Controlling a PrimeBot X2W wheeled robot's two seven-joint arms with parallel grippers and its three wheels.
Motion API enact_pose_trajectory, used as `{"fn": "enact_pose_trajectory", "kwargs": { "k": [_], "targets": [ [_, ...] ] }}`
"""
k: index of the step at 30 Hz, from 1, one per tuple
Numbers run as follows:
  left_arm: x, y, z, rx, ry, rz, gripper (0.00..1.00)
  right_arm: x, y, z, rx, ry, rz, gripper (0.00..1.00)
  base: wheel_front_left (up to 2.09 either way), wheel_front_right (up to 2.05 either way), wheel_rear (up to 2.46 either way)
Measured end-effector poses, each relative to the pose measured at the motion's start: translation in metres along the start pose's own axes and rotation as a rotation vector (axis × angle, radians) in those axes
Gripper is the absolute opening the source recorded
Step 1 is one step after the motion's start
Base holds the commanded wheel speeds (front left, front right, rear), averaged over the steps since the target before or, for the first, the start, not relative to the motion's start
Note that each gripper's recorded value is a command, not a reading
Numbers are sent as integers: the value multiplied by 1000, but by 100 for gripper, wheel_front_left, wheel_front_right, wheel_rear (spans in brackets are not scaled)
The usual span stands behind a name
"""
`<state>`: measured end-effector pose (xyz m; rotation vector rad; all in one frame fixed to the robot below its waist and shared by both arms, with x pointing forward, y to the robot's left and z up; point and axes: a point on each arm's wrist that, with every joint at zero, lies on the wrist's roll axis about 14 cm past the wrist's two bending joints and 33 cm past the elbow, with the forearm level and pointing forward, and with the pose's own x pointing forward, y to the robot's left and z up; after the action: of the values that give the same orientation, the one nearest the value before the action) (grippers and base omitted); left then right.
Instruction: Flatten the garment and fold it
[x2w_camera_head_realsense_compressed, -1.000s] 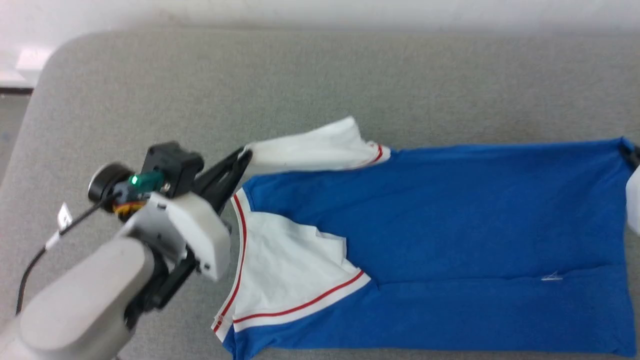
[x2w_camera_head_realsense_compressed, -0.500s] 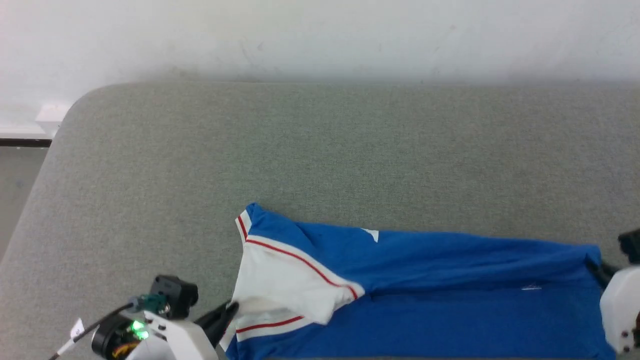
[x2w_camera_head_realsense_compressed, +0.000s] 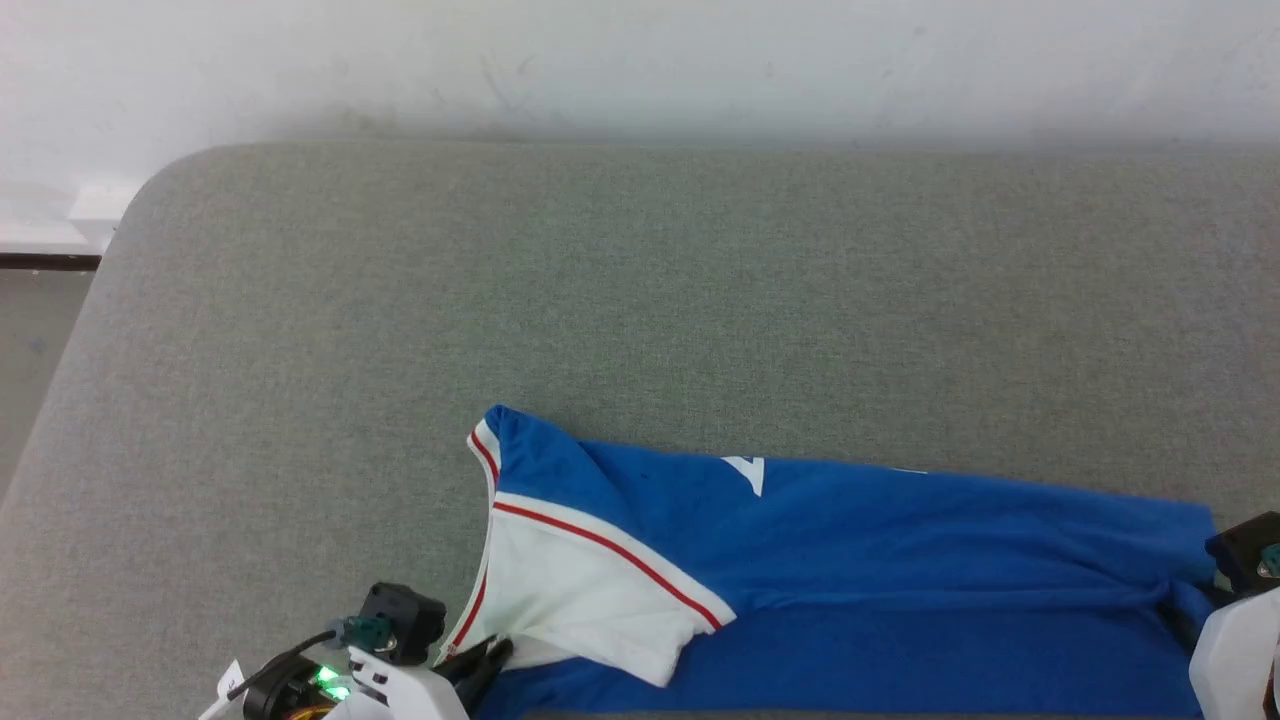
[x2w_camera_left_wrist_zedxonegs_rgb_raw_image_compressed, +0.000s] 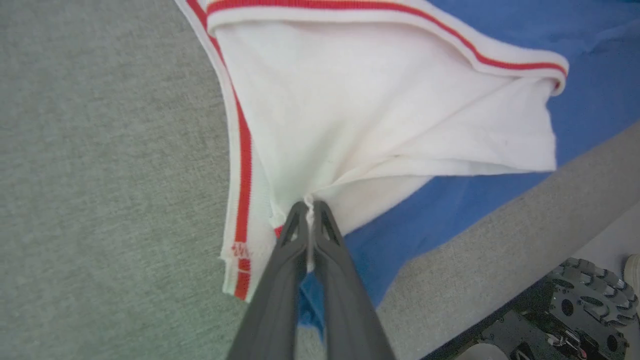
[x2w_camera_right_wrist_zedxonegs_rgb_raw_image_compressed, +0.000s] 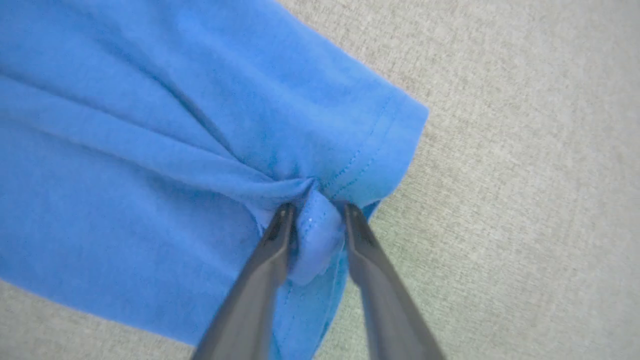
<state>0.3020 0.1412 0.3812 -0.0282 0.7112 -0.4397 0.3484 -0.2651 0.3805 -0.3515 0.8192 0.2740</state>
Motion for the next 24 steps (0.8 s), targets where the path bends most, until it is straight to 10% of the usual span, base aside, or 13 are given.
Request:
{"fn": "enact_pose_trajectory", "kwargs": {
  "k": [15, 24],
  "targets": [
    [-33, 26, 100, -16, -524, 182, 100, -51, -10, 82, 219, -307, -27, 100, 0, 0, 0],
    [-101, 48, 148, -102, -880, 464, 100, -51, -7, 56, 468, -336, -124, 100, 0, 0, 0]
  ]
}}
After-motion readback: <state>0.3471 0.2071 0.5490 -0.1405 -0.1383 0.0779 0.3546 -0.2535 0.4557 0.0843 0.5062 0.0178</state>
